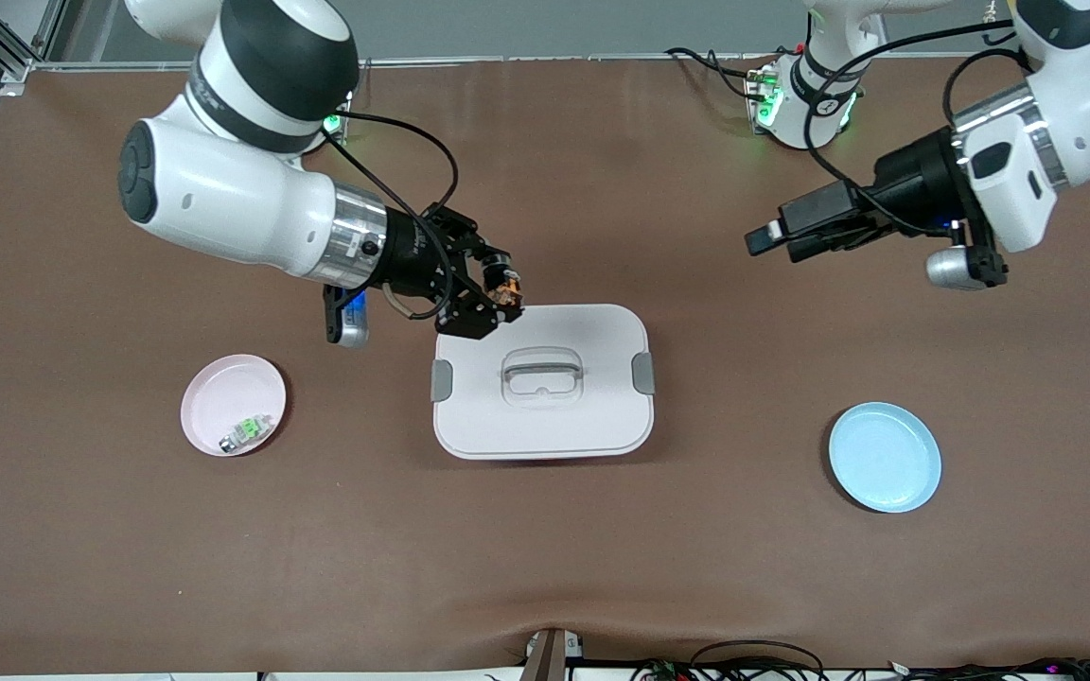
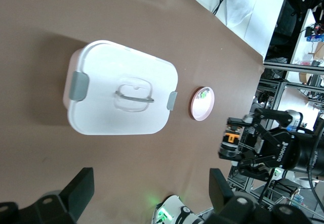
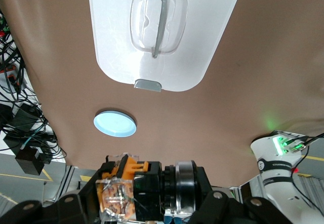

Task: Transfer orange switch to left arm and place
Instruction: 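Lift the switch with the right gripper while the left gripper approaches, then carry the switch over the box toward the left gripper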

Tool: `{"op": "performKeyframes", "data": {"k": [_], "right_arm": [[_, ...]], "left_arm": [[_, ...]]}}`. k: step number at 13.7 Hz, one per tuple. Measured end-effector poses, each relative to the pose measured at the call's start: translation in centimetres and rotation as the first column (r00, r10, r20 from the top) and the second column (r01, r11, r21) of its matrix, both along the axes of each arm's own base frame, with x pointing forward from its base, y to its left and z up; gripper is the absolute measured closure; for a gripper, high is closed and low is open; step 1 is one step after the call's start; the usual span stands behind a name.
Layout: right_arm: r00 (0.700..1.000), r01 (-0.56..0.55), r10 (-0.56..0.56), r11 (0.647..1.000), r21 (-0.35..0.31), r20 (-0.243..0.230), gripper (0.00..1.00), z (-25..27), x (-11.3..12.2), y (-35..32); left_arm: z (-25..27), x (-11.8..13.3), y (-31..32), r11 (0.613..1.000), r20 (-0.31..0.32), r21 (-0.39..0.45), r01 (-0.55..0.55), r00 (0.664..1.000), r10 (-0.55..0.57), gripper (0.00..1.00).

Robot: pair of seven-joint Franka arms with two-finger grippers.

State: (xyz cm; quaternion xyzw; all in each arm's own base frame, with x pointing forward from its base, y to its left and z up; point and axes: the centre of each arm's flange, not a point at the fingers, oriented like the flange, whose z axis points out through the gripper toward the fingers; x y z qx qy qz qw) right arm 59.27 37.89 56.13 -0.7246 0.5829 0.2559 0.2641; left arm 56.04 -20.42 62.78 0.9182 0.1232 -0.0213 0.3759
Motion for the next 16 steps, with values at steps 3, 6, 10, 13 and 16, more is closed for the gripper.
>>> {"op": "performKeyframes", "data": {"k": [3, 6, 10, 13, 16], "right_arm": [[0.998, 0.047, -0.047, 0.999, 0.004, -0.031, 0.27, 0.3, -0.1, 1.5], [0.992, 0.103, -0.103, 0.995, 0.007, -0.073, 0.27, 0.4, 0.5, 3.6], [0.978, 0.182, -0.180, 0.983, 0.012, -0.106, 0.27, -1.9, 1.4, 7.2], [0.975, 0.192, -0.189, 0.981, 0.015, -0.121, 0.27, -2.7, 0.6, 9.8], [0.976, 0.188, -0.184, 0.982, 0.027, -0.116, 0.27, -2.3, -0.3, 11.3]], "left_arm": [[-1.0, -0.2, -3.0, 1.000, 0.013, -0.009, 0.022, 1.000, -0.021, 0.00], [-2.3, -0.5, -6.8, 0.998, 0.025, -0.021, 0.052, 0.998, -0.052, 0.00], [-3.8, -1.1, -10.5, 0.996, 0.029, -0.030, 0.086, 0.996, -0.085, 0.00], [-5.2, -0.9, -11.3, 0.995, 0.010, -0.030, 0.100, 0.995, -0.099, 0.00], [-7.3, 0.3, -11.1, 0.995, -0.014, -0.027, 0.094, 0.995, -0.095, 0.00]]}}
